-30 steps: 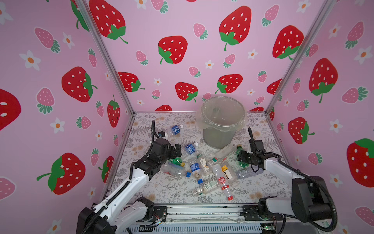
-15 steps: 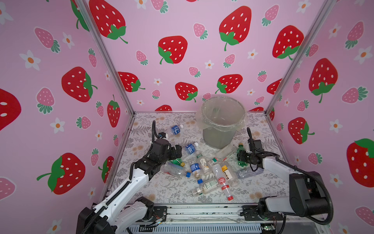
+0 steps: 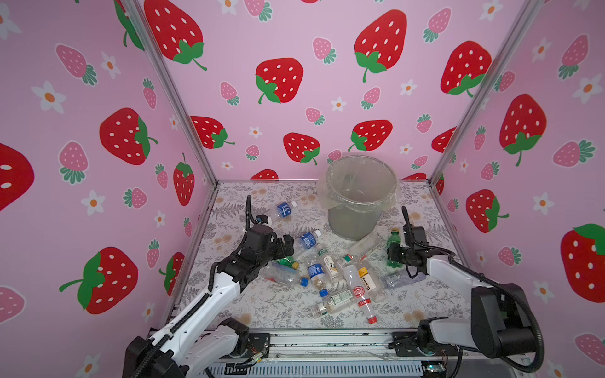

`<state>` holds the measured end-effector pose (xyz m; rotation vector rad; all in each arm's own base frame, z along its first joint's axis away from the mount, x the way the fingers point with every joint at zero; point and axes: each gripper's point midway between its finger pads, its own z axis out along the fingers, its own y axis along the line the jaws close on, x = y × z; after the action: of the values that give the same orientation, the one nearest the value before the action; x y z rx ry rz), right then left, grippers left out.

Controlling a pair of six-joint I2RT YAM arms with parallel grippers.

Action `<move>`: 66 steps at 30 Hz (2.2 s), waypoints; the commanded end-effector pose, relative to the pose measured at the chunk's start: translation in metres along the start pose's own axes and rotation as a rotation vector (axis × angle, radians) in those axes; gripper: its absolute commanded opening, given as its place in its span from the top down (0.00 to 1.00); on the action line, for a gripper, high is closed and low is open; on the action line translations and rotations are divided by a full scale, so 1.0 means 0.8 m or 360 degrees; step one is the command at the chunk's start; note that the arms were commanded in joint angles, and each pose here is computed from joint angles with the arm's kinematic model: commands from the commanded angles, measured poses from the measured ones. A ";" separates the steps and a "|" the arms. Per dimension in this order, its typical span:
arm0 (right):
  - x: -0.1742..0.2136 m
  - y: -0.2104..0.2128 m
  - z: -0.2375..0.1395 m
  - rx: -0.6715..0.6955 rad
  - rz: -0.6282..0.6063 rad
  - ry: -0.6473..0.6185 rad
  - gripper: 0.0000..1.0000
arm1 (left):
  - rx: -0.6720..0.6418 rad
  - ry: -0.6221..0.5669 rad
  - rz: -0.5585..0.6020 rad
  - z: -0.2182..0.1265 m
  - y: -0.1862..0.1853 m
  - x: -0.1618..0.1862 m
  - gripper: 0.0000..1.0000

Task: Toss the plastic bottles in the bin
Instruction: 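Close the right gripper on the Sprite bottle and lift it upright, then carry the Sprite bottle over the bin and release it with the right gripper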

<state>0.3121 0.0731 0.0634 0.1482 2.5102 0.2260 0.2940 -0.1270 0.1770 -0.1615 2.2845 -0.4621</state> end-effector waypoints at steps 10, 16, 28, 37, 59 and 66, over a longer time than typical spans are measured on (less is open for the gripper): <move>-0.076 0.005 -0.139 -0.0071 -0.0018 -0.0663 0.56 | -0.0039 0.0054 -0.0037 -0.010 0.007 0.010 0.01; -0.088 0.020 -0.188 -0.0225 -0.0073 -0.0888 0.55 | -0.0040 0.0053 -0.0044 -0.009 0.006 0.009 0.01; -0.089 0.063 -0.280 -0.0657 -0.0225 -0.1344 0.55 | -0.0051 0.0058 -0.0031 -0.007 0.007 0.009 0.01; -0.086 0.070 -0.301 -0.0737 -0.0250 -0.1421 0.55 | -0.0051 0.0058 -0.0020 -0.006 0.006 0.008 0.01; -0.224 0.131 -0.335 -0.0781 -0.0157 -0.1271 0.55 | -0.0031 0.0052 -0.0038 -0.007 0.004 0.009 0.01; -0.310 0.193 -0.292 -0.0703 -0.0247 -0.1007 0.23 | -0.0017 0.0023 -0.0067 -0.014 0.002 0.003 0.01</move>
<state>0.3755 0.1493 0.4235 -0.1169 1.7063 0.5888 0.2862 -0.1232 0.1716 -0.1913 2.3195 -0.4562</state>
